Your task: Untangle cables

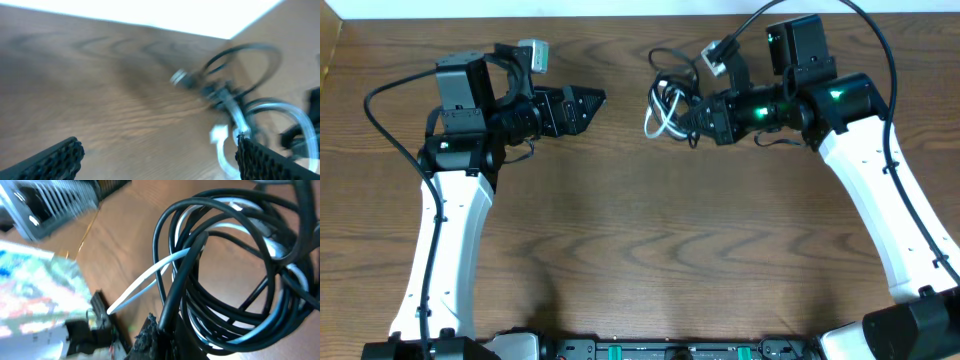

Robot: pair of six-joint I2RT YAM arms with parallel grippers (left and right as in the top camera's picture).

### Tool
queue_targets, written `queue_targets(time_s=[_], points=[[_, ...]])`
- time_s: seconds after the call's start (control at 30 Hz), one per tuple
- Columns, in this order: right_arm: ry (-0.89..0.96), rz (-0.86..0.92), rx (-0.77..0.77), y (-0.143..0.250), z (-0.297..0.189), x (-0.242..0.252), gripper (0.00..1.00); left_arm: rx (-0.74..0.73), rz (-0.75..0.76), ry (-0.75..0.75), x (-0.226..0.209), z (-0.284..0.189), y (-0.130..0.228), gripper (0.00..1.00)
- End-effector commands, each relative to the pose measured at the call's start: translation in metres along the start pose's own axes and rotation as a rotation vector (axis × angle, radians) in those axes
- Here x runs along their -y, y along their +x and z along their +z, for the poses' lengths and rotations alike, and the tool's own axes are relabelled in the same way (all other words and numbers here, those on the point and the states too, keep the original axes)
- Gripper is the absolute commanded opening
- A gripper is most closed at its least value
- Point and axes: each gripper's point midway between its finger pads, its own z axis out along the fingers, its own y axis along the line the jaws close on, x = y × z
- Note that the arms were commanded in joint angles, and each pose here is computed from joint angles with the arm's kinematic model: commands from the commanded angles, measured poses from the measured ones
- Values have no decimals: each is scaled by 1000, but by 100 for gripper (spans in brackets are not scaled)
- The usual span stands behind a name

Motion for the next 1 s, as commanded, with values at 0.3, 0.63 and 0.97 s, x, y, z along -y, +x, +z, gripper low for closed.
queue_targets(time_s=[0.3, 0.63, 0.97], points=[[-125, -121, -72, 22, 0, -21, 1, -78, 112, 282, 48, 53, 14, 99], [-140, -137, -103, 29, 7, -30, 1, -82, 136, 343, 55, 90, 20, 93], [-140, -122, -118, 33, 7, -31, 1, -19, 205, 303, 59, 99, 8, 52]])
